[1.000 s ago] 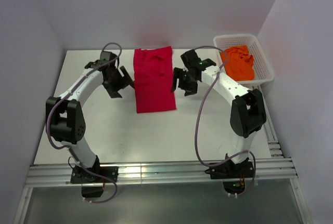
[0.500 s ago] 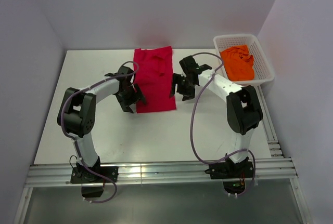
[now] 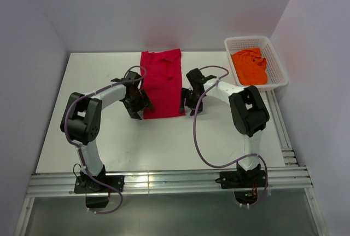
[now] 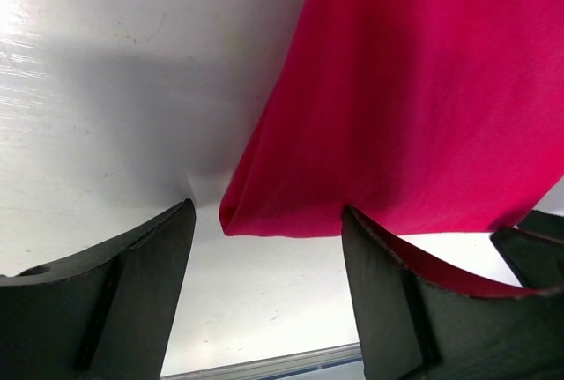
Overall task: Fold and stack the t-shirts
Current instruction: Grab one side of the 2/3 rectangular tshirt with both arms
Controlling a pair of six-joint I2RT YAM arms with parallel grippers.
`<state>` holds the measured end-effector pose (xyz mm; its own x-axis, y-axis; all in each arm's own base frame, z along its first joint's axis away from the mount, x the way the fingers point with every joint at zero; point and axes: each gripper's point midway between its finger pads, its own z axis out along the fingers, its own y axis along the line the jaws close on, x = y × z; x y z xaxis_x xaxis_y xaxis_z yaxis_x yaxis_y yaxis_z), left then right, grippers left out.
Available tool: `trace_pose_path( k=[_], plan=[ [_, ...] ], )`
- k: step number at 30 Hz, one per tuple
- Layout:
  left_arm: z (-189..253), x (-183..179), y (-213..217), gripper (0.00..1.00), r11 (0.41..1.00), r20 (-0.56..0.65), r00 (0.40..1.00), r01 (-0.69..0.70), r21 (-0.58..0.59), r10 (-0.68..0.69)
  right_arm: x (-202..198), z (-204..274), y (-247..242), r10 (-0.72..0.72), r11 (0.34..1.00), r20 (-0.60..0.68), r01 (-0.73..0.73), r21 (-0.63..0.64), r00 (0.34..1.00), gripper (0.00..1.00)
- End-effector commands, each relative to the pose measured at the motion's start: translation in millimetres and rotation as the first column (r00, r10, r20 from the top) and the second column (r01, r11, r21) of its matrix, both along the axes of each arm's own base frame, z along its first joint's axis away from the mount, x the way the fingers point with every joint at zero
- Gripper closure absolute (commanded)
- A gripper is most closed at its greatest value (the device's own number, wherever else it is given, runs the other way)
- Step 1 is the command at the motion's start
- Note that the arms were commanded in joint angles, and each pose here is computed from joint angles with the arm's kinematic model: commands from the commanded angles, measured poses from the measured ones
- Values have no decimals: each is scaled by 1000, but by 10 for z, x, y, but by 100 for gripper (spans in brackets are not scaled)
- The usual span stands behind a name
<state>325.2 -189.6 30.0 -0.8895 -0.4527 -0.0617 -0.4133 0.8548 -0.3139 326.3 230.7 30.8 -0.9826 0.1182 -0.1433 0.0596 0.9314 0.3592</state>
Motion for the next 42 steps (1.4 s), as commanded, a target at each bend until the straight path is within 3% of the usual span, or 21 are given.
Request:
trace_pose_path(
  k=[1, 6, 7, 10, 11, 13, 16, 17, 19, 31, 42],
  plan=[
    [-38, 23, -10, 28, 1000, 11, 1000, -15, 5, 15, 28, -71, 106, 33, 999, 16, -33, 19, 999, 31],
    [-98, 5, 4, 38, 1000, -1, 1000, -28, 13, 28, 39, -118, 155, 47, 999, 9, -48, 23, 999, 45],
    [-106, -1, 11, 40, 999, -2, 1000, -29, 19, 30, 33, -130, 158, 50, 999, 7, -50, 21, 999, 56],
    [-113, 3, 28, 48, 999, -4, 999, -35, 31, 35, 26, -136, 172, 60, 998, 5, -60, 21, 998, 74],
    [-109, 10, 31, 54, 999, 0, 999, -36, 32, 36, 16, -142, 170, 62, 998, 3, -62, 19, 998, 90],
    [-97, 19, 19, 65, 999, 5, 999, -34, 28, 34, 4, -140, 147, 62, 998, 3, -62, 13, 998, 99],
    [-88, 18, 8, 82, 999, 9, 1000, -27, 28, 27, -3, -107, 130, 69, 998, 16, -69, 6, 997, 100],
    [-91, 19, 11, 92, 999, 8, 1000, -26, 30, 26, -12, -107, 117, 74, 997, 16, -74, 1, 997, 100],
    [-68, 32, 20, 100, 999, 18, 999, -27, 34, 26, -5, -51, 102, 75, 997, 34, -75, -3, 997, 100],
    [229, -137, 152, 100, 997, 77, 997, -35, 68, 30, -172, 478, 38, 56, 996, 132, -64, 58, 990, 100],
    [330, -523, 182, 100, 995, 89, 995, -48, 82, 41, -542, 570, -54, 49, 995, 148, -61, 81, 988, 100]
  ],
)
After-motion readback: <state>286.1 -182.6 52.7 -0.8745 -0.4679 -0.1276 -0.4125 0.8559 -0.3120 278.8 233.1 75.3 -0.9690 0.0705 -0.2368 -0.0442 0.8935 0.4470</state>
